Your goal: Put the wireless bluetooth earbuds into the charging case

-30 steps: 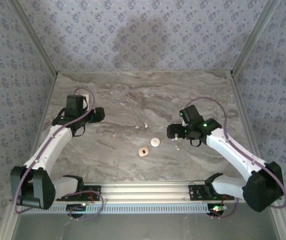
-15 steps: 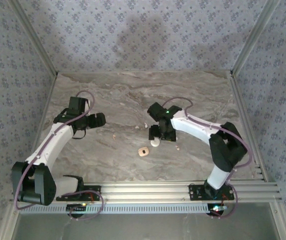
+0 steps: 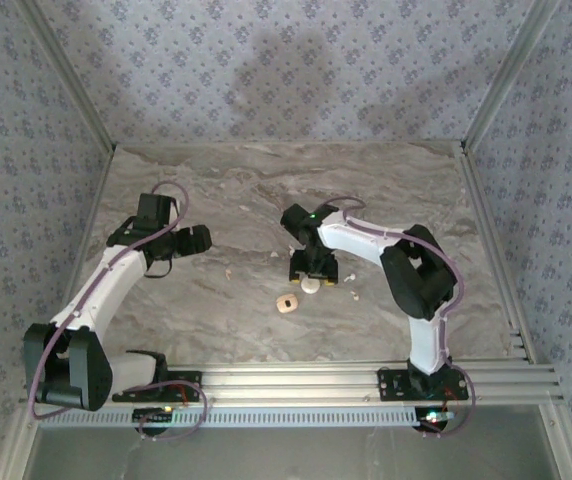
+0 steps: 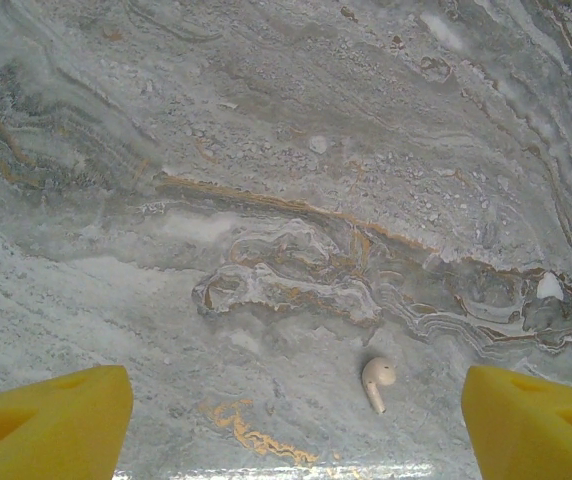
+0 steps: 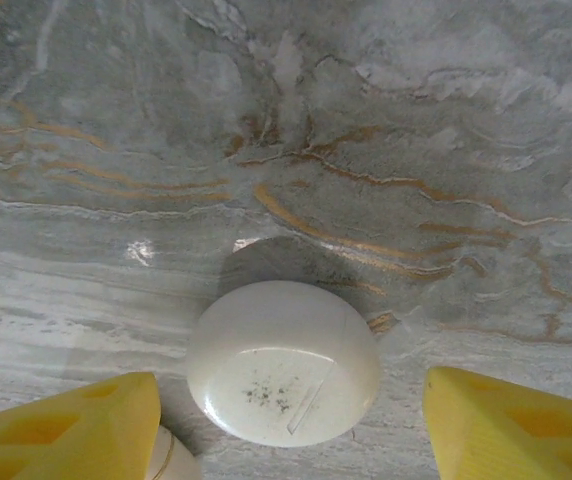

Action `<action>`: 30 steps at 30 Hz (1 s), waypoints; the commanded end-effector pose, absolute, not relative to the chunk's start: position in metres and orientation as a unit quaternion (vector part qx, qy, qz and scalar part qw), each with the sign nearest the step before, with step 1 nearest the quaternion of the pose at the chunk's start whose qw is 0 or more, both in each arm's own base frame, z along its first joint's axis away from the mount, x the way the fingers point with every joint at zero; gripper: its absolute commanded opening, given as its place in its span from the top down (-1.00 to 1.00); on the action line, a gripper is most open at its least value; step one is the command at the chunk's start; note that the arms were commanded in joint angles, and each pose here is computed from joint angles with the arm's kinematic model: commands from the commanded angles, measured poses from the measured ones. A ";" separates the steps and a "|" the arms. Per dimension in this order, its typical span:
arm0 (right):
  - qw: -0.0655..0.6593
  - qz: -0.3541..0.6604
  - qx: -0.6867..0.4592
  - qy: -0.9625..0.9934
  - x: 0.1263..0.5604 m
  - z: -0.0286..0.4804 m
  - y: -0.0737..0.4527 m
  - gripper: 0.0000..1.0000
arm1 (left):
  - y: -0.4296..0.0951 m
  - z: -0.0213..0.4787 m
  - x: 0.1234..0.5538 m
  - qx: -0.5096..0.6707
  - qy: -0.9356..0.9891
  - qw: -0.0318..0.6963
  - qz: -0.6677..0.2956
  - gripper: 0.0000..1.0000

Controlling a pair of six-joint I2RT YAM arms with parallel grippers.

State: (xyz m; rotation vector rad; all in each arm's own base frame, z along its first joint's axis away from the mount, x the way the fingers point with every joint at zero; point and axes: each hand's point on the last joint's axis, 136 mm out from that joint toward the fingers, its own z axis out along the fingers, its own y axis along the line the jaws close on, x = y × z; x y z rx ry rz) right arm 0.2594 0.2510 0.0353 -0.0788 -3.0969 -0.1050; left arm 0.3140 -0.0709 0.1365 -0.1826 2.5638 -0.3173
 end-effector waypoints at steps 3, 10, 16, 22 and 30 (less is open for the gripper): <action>0.039 -0.033 -0.032 -0.998 0.257 0.028 0.258 -0.33 | -0.073 0.136 0.316 -0.072 0.952 0.271 -0.122 -0.72; 0.041 -0.020 -0.038 -0.998 0.257 0.019 0.252 -0.16 | -0.075 0.133 0.319 -0.073 0.953 0.267 -0.124 -0.72; 0.040 -0.022 -0.039 -0.998 0.260 0.014 0.252 -0.07 | -0.077 0.134 0.324 -0.072 0.954 0.263 -0.129 -0.71; 0.012 -0.032 -0.036 -0.999 0.263 0.018 0.250 0.04 | -0.082 0.139 0.325 -0.068 0.955 0.255 -0.139 -0.71; -0.087 -0.080 -0.029 -0.993 0.275 0.035 0.246 0.04 | -0.099 0.154 0.324 -0.051 0.954 0.231 -0.182 -0.69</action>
